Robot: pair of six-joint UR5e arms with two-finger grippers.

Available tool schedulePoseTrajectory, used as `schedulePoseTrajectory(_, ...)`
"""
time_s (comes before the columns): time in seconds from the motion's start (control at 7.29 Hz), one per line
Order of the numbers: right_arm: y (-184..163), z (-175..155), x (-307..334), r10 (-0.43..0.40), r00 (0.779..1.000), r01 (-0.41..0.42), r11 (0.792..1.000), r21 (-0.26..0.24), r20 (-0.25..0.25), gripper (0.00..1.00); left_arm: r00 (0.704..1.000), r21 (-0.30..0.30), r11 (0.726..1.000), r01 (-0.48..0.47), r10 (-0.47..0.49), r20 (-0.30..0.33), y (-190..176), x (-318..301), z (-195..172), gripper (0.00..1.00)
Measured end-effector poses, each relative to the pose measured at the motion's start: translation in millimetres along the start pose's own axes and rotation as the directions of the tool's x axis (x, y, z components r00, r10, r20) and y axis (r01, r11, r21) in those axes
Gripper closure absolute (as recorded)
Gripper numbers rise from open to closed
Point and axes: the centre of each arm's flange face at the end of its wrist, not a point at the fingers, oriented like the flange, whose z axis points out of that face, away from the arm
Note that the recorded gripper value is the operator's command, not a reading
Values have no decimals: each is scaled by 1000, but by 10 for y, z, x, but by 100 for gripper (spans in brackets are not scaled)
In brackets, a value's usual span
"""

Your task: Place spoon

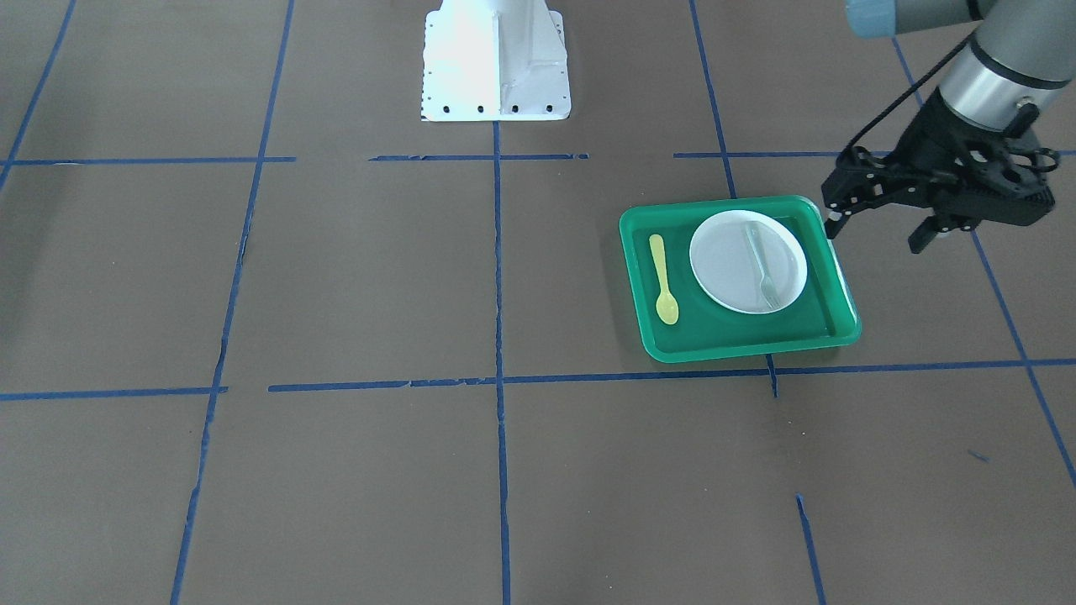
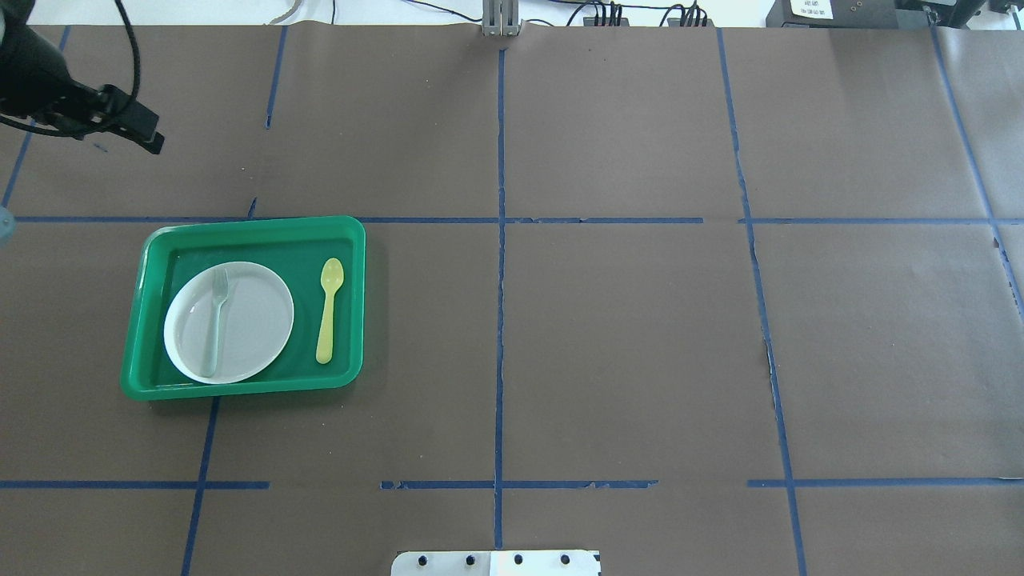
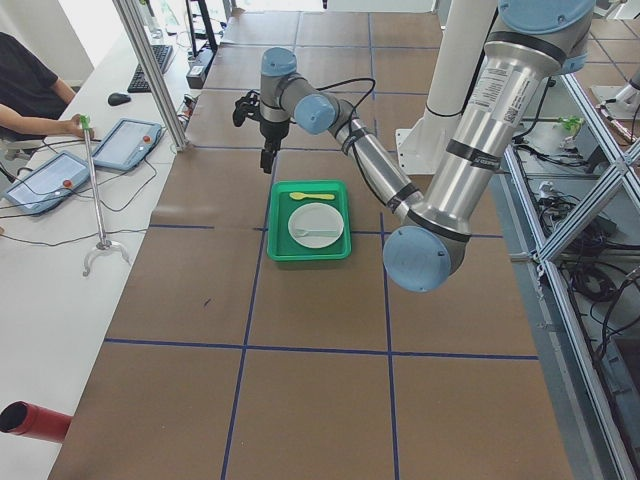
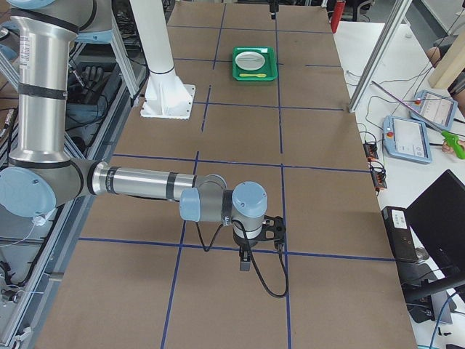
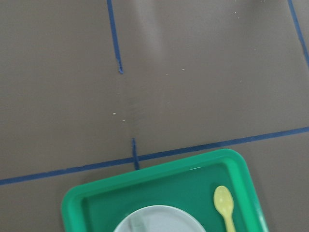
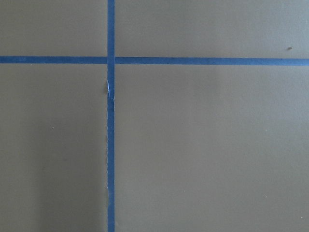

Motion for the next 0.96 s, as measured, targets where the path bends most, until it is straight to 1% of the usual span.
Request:
schedulePoseTrajectory(0.27, 0, 0, 0, 0, 1000, 0, 1000, 0, 0, 0, 994, -52, 994, -96, 99, 53, 83, -1078, 87, 0)
schedulePoseTrajectory(0.41, 0, 0, 0, 0, 1000, 0, 1000, 0, 0, 0, 992, -79, 992, -100, 106, 75, 271, -1634, 97, 0)
schedulePoseTrajectory(0.55, 0, 0, 0, 0, 1000, 0, 1000, 0, 0, 0, 994, -100, 993, -57, 66, 90, 557, -2126, 97, 0)
schedulePoseTrajectory(0.69, 0, 0, 0, 0, 1000, 0, 1000, 0, 0, 0, 995, -117, 993, 9, 3, 99, 867, -2548, 110, 0)
schedulePoseTrajectory(0.82, 0, 0, 0, 0, 1000, 0, 1000, 0, 0, 0, 992, -137, 988, 77, -63, 106, 1150, -2898, 166, 0)
schedulePoseTrajectory(0.96, 0, 0, 0, 0, 1000, 0, 1000, 0, 0, 0, 988, -160, 979, 125, -108, 110, 1360, -3116, 252, 0)
